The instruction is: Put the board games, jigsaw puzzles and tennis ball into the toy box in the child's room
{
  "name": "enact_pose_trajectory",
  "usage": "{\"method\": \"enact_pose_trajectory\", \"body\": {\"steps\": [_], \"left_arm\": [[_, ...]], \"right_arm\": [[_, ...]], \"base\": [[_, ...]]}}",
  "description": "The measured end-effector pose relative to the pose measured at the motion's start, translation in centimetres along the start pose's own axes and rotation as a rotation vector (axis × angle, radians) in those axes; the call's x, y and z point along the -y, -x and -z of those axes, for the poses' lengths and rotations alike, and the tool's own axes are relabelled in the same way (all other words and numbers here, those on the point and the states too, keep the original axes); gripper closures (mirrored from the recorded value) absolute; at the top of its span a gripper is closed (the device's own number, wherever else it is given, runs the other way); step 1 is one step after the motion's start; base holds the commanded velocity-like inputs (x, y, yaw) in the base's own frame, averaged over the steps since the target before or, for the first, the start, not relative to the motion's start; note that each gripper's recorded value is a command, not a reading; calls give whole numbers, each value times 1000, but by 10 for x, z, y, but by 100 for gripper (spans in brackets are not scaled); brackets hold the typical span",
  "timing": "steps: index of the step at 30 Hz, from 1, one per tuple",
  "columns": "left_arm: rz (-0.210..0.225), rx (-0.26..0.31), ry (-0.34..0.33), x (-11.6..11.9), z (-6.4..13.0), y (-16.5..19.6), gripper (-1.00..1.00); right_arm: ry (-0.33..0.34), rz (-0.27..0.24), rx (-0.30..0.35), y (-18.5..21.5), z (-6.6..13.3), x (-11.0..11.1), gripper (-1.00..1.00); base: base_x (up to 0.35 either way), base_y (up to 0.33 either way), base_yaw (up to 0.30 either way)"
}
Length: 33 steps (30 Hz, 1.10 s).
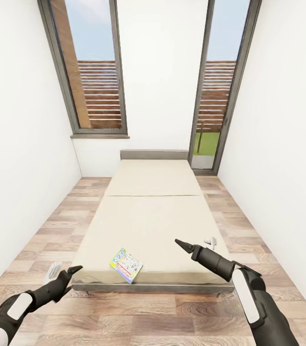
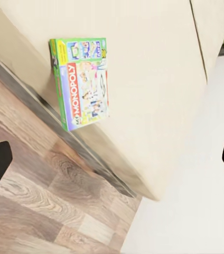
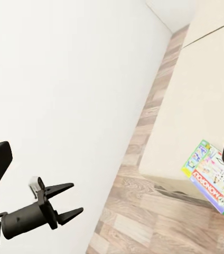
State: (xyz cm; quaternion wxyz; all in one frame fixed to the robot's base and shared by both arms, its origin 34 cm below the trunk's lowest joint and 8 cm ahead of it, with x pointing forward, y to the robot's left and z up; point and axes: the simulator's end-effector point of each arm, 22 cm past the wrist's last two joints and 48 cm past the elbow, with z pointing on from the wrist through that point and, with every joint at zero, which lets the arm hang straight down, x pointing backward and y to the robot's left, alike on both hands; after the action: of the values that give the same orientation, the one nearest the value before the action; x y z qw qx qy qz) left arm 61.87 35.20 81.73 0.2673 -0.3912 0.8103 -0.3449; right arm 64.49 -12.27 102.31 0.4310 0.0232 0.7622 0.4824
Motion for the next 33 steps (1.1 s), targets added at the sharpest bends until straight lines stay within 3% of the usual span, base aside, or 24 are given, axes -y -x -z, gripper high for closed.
{"method": "enact_pose_trajectory", "body": {"steps": [7,14,16,33], "left_arm": [[12,-13,-84,15,2,-3,-100],[100,-155,-112,21,8,-31,-100],[110,-172,-112,21,9,-34,-100],[104,-119,-131,24,6,-26,-100]], "right_arm": [[-17,1,0,0,0,4,-100],[-20,1,1,0,0,4,-100],[-21,2,0,0,0,5,-100],[-23,1,0,-1,1,5,-100]], "base": [[0,0,0],[0,0,0],[0,0,0],[0,0,0]]}}
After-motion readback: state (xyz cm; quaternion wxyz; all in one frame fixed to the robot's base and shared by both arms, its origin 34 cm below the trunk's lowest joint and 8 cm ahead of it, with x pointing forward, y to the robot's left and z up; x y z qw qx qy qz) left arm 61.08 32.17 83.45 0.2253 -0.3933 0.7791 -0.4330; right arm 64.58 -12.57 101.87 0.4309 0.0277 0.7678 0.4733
